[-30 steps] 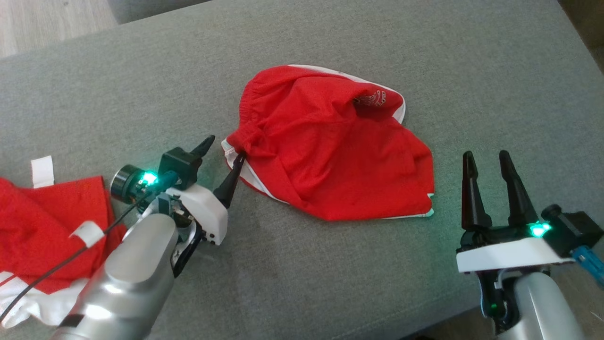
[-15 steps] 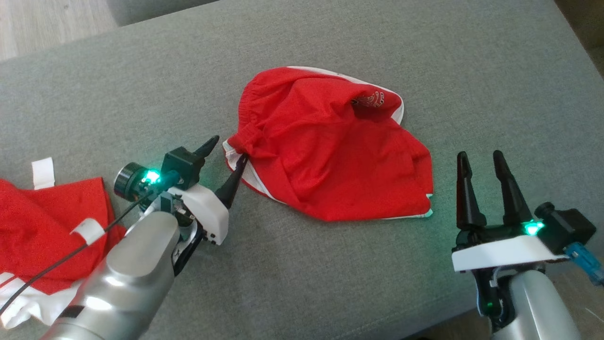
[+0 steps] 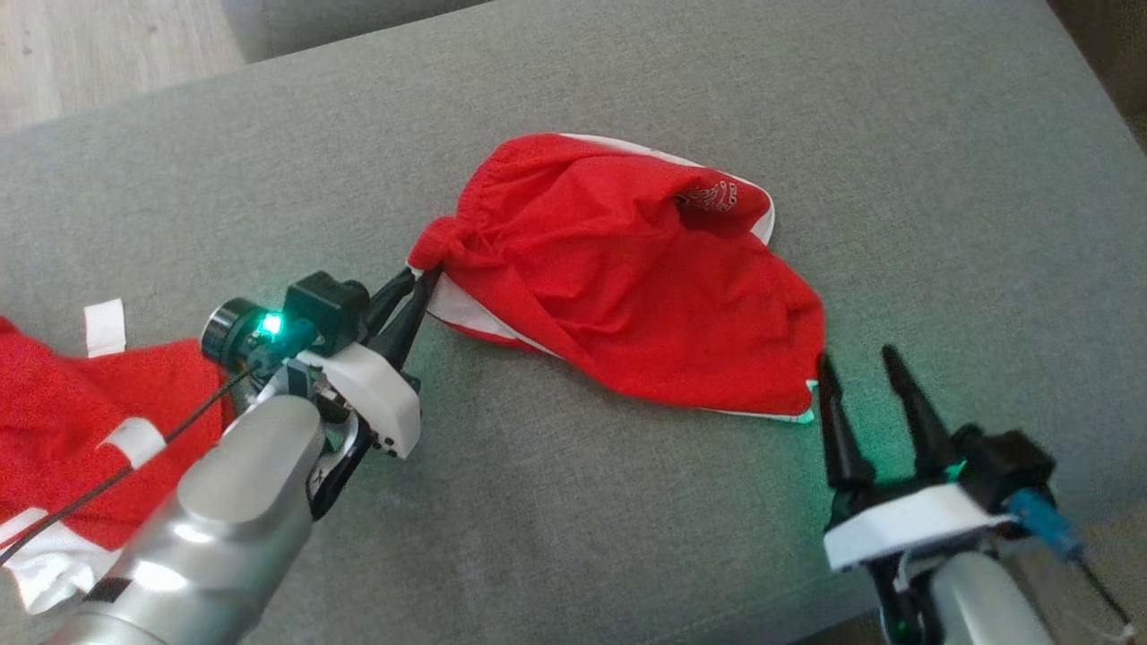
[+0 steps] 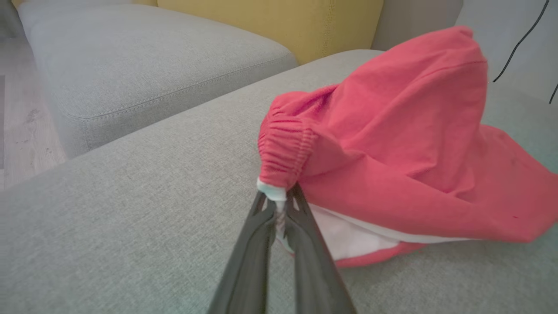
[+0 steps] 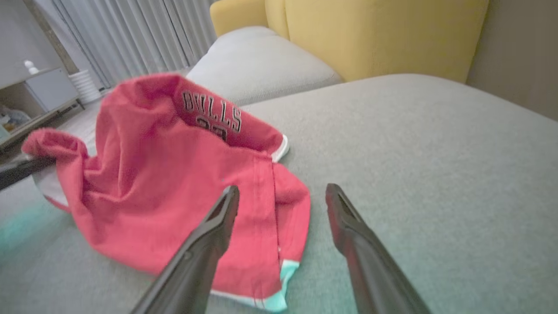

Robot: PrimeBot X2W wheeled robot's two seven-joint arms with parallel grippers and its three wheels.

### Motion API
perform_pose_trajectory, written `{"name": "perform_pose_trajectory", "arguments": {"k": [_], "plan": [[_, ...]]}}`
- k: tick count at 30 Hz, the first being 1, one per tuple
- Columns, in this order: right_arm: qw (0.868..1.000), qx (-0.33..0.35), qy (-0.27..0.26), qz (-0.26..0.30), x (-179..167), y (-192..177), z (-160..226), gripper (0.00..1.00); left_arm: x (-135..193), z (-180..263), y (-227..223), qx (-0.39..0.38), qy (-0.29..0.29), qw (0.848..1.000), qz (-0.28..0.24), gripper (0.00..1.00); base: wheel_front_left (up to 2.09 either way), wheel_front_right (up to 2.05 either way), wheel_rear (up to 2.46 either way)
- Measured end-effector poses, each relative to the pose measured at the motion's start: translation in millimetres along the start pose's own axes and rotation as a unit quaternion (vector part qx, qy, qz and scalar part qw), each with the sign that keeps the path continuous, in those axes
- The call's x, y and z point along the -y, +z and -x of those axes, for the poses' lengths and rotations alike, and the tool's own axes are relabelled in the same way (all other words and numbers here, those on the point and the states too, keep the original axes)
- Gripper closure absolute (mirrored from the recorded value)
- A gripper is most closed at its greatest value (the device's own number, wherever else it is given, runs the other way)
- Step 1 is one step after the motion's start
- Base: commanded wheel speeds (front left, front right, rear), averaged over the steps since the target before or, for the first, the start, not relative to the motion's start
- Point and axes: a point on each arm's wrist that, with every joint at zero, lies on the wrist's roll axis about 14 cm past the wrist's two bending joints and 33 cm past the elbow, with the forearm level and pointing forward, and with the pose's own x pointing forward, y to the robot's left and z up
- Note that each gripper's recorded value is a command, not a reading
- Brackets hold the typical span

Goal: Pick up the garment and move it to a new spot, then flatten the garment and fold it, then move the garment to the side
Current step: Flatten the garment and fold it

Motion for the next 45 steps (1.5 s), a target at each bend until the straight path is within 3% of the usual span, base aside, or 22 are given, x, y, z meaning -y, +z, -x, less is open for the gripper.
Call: {"name": "perform_pose_trajectory", "arguments": {"k": [19, 45], "plan": [[0.989, -0.134, 0.046, 0.051, -22, -63, 17, 0.0, 1, 2, 10, -0.013, 0.003, 1.0, 0.028, 1.0, 0.0, 0.0, 0.0], [0.983, -0.156, 0.059, 0.075, -23, -73, 4, 0.0, 1, 6, 9, -0.017, 0.005, 1.0, 0.023, 1.0, 0.0, 0.0, 0.0]]}}
